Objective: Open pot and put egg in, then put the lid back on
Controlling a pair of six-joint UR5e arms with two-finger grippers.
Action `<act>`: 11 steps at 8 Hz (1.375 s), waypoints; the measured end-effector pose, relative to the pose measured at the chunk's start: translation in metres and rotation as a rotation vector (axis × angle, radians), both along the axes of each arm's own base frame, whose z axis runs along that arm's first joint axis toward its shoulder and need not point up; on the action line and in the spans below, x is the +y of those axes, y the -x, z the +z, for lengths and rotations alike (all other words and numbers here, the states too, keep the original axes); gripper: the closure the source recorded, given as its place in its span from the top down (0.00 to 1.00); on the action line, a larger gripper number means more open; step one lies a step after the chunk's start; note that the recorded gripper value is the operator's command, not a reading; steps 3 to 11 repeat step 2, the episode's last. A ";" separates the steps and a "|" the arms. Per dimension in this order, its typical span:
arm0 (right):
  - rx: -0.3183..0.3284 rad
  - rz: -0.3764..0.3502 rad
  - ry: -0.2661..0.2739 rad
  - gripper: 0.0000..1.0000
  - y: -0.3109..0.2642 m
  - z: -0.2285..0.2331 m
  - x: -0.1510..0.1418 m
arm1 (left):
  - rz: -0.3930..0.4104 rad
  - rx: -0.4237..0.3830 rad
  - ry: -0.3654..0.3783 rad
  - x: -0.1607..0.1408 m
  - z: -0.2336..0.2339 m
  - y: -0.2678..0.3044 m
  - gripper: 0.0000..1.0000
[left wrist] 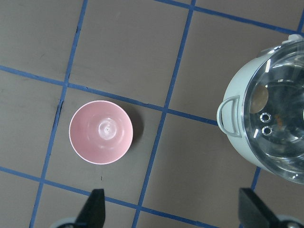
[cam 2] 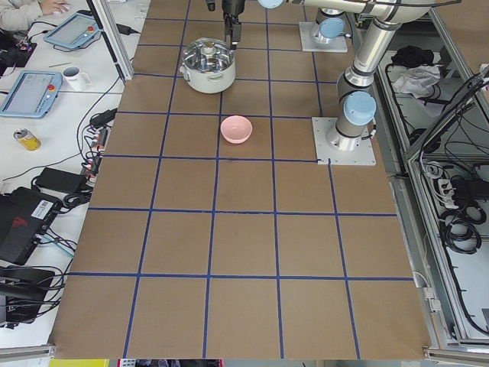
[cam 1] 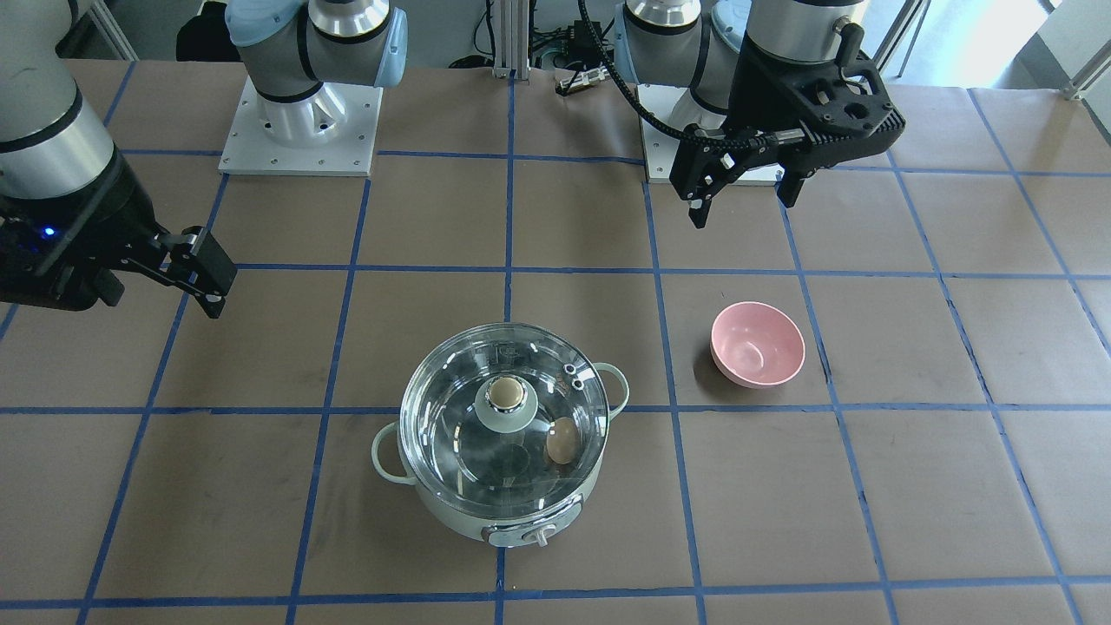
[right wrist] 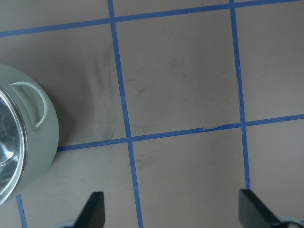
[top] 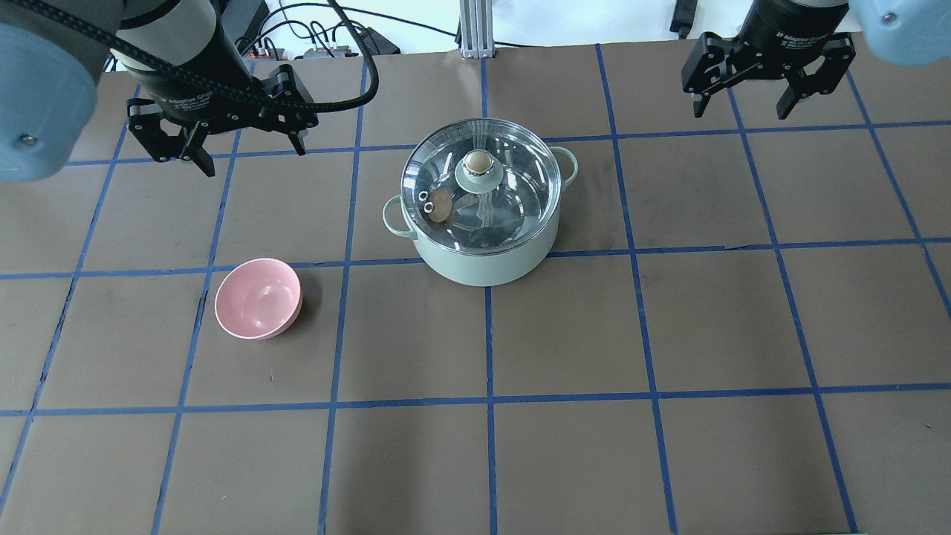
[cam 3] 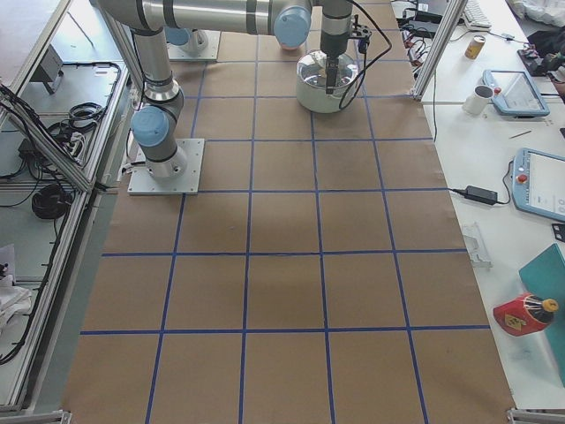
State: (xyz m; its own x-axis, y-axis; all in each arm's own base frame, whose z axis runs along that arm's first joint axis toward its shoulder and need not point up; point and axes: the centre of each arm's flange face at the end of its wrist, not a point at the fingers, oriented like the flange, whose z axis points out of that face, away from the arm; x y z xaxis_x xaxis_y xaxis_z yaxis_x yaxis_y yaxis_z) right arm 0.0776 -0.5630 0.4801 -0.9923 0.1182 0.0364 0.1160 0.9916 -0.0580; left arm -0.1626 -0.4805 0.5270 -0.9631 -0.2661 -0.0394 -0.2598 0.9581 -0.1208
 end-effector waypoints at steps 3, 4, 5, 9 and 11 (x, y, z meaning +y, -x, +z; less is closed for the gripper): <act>-0.001 0.000 -0.014 1.00 0.000 -0.006 0.002 | 0.022 0.001 -0.003 -0.004 -0.001 -0.009 1.00; -0.001 0.000 -0.014 1.00 0.000 -0.006 0.002 | 0.022 0.001 -0.003 -0.004 -0.001 -0.009 1.00; -0.001 0.000 -0.014 1.00 0.000 -0.006 0.002 | 0.022 0.001 -0.003 -0.004 -0.001 -0.009 1.00; -0.001 0.000 -0.014 1.00 0.000 -0.006 0.002 | 0.022 0.001 -0.003 -0.004 -0.001 -0.009 1.00; -0.001 0.000 -0.014 1.00 0.000 -0.006 0.002 | 0.022 0.001 -0.003 -0.004 -0.001 -0.009 1.00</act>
